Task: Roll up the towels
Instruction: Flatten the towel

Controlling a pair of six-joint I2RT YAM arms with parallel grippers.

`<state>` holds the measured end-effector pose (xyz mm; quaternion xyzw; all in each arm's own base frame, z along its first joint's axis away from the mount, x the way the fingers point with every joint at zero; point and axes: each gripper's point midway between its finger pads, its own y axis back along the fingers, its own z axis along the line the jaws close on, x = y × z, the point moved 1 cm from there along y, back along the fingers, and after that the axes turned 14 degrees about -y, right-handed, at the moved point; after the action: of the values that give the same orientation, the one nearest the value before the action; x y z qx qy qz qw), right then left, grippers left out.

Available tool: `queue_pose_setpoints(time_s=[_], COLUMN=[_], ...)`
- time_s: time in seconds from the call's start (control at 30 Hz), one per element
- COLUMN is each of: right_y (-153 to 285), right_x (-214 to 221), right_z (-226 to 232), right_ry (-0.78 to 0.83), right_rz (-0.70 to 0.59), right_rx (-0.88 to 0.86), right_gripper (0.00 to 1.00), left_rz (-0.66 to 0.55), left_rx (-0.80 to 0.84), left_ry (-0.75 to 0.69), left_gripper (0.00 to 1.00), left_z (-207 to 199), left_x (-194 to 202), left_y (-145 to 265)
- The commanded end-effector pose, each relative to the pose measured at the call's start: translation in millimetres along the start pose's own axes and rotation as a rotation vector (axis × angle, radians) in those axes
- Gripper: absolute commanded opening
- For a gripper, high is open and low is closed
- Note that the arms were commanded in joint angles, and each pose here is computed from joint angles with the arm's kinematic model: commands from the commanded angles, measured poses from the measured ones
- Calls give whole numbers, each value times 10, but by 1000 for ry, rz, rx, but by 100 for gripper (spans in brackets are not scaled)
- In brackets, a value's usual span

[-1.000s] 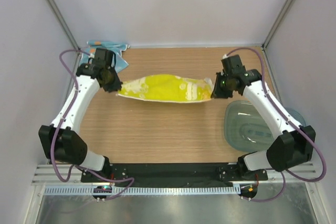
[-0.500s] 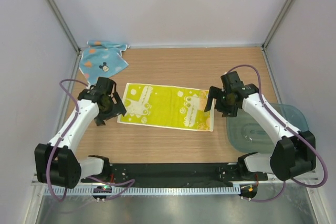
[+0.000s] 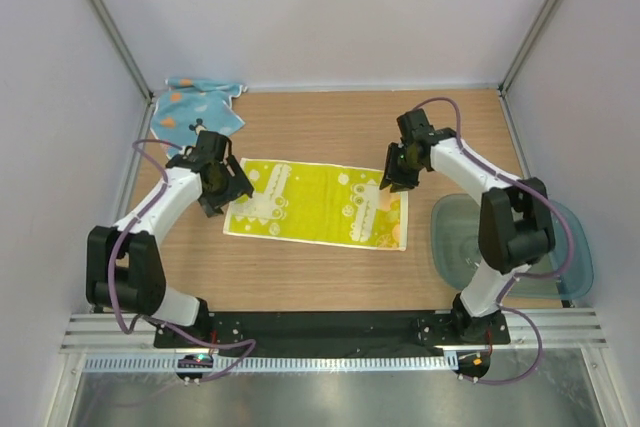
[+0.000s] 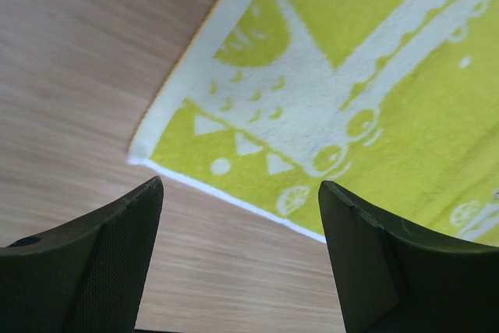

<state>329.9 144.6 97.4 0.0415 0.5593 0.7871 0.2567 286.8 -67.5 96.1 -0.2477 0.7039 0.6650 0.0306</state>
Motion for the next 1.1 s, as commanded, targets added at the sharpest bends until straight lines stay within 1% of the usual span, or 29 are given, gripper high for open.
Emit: queue_pose_setpoints(time_s=[0.0,0.07,0.17,0.3,0.33,0.37,0.43,0.57,0.63,0.87,1.07], right_y=[-187,-304,-499,-725,-768,-871,-933,-1037,-1090,-1178,-1154], right_x=[-274,-322,-390,-463,-461,-438,-485,-512,-521,-491,-538], right_z=[242,246,225,206,217,172,188,199,218,262,314], right_ry=[25,24,27,25,30,30,32,35,34,27,26], right_rz=[-27,-21,-10,5,13,35,37,49,57,89,81], right_rx=[-40,-22,13,39,37,53,55,56,51,28,14], right_gripper=[36,35,35,35,35,34,34,34,34,33,34], left_rz=[-126,-129,-117,-70,-44,-32,-19,-24,-37,-67,-78], left_rx=[177,245,288,284,266,254,211,133,74,-21,-76], left_ry=[22,9,2,10,15,27,41,67,73,94,94], left_gripper=[81,80,79,76,75,75,74,74,74,74,75], left_z=[-454,-625,-778,-864,-847,-835,-766,-615,-496,-199,-70], left_x=[-543,-640,-745,-773,-743,-725,-680,-639,-636,-686,-739], left_y=[33,4,-148,-428,-549,-603,-718,-806,-820,-730,-625])
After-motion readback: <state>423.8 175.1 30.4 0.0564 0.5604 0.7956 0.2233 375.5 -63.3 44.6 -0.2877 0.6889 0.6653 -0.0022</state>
